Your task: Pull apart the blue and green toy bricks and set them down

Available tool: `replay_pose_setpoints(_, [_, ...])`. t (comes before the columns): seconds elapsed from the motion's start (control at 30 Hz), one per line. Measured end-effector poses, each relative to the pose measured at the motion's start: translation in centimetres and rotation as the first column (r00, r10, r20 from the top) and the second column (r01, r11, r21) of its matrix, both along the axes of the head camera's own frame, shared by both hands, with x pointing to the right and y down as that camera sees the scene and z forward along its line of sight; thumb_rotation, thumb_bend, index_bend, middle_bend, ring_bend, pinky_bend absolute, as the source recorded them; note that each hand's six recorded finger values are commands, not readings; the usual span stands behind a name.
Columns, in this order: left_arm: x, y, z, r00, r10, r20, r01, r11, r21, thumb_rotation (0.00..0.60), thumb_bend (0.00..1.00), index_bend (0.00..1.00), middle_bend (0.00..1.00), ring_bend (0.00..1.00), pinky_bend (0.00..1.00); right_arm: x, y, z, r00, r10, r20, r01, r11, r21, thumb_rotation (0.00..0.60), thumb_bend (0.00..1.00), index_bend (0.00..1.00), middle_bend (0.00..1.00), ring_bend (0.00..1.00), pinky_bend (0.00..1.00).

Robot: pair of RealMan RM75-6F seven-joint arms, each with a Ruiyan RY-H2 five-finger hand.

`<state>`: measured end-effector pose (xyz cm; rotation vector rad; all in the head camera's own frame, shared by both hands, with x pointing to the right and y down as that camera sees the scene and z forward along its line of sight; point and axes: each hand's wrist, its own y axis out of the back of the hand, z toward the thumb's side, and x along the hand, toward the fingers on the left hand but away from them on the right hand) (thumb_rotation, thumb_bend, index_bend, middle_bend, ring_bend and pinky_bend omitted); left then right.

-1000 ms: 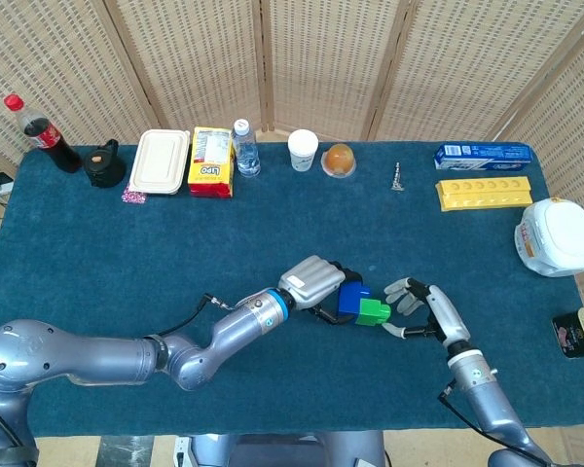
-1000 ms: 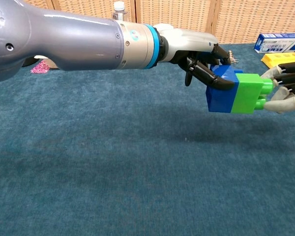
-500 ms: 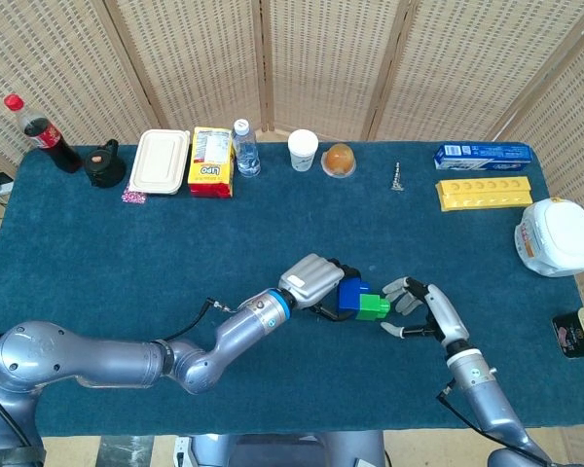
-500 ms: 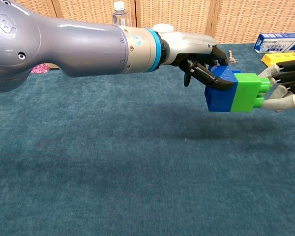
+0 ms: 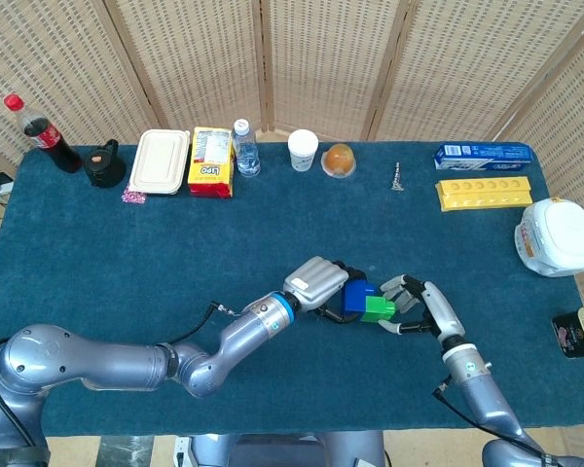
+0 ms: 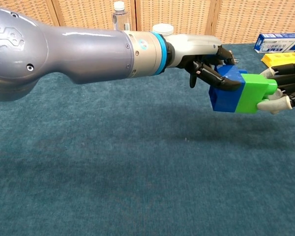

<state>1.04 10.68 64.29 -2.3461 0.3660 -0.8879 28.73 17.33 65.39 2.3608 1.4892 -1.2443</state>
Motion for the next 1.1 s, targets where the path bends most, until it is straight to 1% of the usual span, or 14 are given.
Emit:
replay_pose_setpoints(0.13, [0.2,0.1,0.1,1.0,-0.002,-0.005,0.002,1.0,0.007,0.284,0.49,0.53,0.36,0.31,0.45,-0.3,-0.2,0.0,1.0,-0.001,0.008,0.002,1.0,-0.002,0.6,0.21,0.43,0.45,0.5,0.45])
replay_pose_setpoints(0.3, [0.2,0.4,0.3,1.0,0.011,0.0,-0.011,1.0,0.018,0.283,0.49,0.54,0.36,0.31,0.45,-0.5,-0.4,-0.3,1.0,0.001,0.02,-0.001,1.0,-0.001,0.6,0.21,0.5,0.49,0.51,0.46])
replay_pose_setpoints(0.57, [0.2,0.6,0.5,1.0,0.01,-0.011,-0.009,0.999,0.032,0.275,0.49,0.53,0.36,0.31,0.44,-1.0,-0.7,-0.6,0.998,0.014,0.064,-0.013,1.0,-0.016,0.6,0.21,0.51,0.5,0.53,0.46])
replay_pose_setpoints(0.73, [0.4,0.6,0.6,1.0,0.0,-0.023,0.001,0.999,0.038,0.273,0.49,0.53,0.36,0.31,0.44,-1.4,-0.8,-0.5,0.997,0.011,0.077,-0.009,1.0,-0.023,0.6,0.22,0.53,0.53,0.58,0.47])
replay_pose_setpoints(0.93, [0.6,0.9,0.9,1.0,0.0,-0.03,0.001,0.999,0.038,0.275,0.49,0.53,0.36,0.31,0.44,-1.4,-0.9,-0.3,0.997,0.019,0.074,-0.017,1.0,-0.022,0.6,0.24,0.6,0.61,0.65,0.52])
replay_pose_setpoints(1.1, [0.4,0.6,0.8,0.999,-0.008,-0.033,0.009,0.999,0.038,0.273,0.49,0.53,0.36,0.31,0.44,-1.0,-1.0,-0.1,0.997,0.035,0.067,-0.034,0.999,-0.024,0.6,0.25,0.64,0.65,0.71,0.56])
